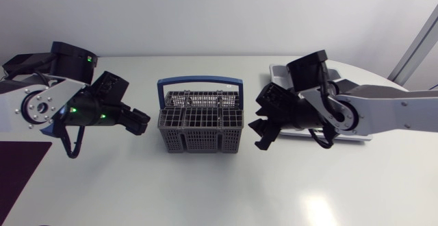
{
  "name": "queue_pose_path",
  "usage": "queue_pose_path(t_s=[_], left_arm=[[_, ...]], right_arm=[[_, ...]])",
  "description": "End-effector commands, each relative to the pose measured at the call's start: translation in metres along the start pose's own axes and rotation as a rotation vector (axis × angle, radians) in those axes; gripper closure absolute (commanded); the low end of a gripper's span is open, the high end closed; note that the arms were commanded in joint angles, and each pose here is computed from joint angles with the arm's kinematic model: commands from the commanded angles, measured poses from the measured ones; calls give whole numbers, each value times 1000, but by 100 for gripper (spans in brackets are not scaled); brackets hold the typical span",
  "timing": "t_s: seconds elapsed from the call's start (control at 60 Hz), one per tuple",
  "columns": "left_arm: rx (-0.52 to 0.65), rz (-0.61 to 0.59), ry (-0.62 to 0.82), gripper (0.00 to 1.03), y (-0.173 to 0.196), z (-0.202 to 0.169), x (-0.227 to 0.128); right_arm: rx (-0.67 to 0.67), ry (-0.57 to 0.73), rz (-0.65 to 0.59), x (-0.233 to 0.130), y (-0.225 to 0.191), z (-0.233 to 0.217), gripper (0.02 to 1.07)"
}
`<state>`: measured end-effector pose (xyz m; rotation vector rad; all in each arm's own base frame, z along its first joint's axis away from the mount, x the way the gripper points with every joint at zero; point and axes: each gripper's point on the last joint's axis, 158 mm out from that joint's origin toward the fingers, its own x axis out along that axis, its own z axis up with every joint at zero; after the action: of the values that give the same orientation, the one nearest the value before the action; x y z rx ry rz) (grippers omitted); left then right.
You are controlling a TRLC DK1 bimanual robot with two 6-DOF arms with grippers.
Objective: Unload the cutlery basket into the drawer organizer.
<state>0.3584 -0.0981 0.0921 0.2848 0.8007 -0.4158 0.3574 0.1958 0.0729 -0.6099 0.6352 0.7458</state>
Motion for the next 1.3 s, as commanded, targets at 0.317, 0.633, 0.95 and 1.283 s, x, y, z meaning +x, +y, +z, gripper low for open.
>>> queue_pose_path(t_s=[0.317,0.633,0.95,1.283], left_arm=[[34,52,-99,5,5,-6,-48],[-33,147,-218,5,28,0,-90],[-90,214,-342,5,32,-9,-120],[-246,314,-474,5,51,-25,-146]], right_arm=[[79,-82,-231,-73,-44,-4,6],[287,-152,-419,-132,-84,-25,6],[416,-276,-605,-193,-109,-40,6],[483,-357,-732,-224,-104,-69,6]])
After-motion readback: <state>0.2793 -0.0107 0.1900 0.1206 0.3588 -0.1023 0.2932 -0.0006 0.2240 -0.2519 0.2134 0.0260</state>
